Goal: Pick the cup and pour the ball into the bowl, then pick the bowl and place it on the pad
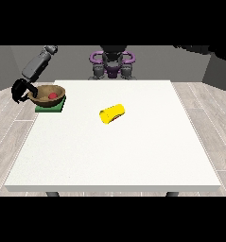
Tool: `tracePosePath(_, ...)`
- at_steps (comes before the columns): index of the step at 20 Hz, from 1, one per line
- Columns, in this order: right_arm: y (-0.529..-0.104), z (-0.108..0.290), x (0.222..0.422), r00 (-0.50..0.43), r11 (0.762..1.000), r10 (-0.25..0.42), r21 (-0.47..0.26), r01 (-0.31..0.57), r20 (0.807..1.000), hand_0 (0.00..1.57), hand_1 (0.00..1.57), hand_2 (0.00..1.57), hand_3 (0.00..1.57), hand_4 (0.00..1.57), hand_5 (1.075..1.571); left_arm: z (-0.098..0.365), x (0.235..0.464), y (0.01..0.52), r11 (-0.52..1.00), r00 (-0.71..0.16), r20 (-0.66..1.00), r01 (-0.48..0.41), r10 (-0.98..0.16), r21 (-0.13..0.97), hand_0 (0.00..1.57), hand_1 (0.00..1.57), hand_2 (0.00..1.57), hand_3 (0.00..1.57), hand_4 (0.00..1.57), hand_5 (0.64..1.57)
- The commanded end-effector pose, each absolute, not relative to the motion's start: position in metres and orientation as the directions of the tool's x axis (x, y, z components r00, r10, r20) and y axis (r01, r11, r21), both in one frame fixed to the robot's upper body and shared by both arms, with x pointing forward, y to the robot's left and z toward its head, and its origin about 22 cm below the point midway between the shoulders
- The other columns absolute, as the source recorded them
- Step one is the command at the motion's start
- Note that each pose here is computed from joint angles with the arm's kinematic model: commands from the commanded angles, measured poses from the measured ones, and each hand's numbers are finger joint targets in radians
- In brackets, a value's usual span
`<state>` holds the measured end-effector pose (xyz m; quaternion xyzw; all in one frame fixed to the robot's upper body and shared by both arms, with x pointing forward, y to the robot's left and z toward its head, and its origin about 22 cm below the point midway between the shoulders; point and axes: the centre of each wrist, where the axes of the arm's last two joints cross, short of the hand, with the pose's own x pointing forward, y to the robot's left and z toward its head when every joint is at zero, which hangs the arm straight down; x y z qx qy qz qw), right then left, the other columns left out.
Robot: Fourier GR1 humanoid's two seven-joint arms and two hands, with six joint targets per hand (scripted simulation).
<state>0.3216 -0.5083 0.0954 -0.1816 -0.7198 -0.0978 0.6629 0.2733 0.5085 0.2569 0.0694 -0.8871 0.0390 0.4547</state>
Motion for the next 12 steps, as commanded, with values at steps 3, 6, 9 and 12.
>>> tracePosePath(3,-0.516,0.088,0.318,-0.038,0.920,0.121,-0.097,0.379,0.992,1.57,1.57,1.57,0.00,0.98,1.569,0.257,0.264,0.495,0.989,-0.556,0.827,-0.150,-0.081,-0.004,0.00,0.00,0.00,0.00,0.70,1.558)
tracePosePath(6,-0.518,0.079,0.310,0.014,0.915,0.164,-0.158,0.370,0.986,1.57,1.57,1.57,0.46,0.98,1.567,0.253,0.262,0.507,0.991,-0.573,0.818,-0.132,-0.056,-0.024,0.00,0.00,0.00,0.00,0.70,1.556)
tracePosePath(9,-0.496,0.056,0.319,0.120,0.930,0.148,-0.179,0.322,0.982,1.57,1.57,1.57,0.92,1.01,1.562,0.250,0.269,0.503,0.992,-0.502,0.864,-0.125,-0.039,-0.029,0.00,0.00,0.00,0.00,0.68,1.557)
tracePosePath(12,-0.489,0.041,0.318,0.112,0.935,0.139,-0.167,0.311,0.984,1.57,1.57,1.57,1.06,0.99,1.563,0.256,0.264,0.504,0.991,-0.519,0.854,-0.131,-0.043,-0.030,0.00,0.00,0.00,0.00,0.67,1.555)
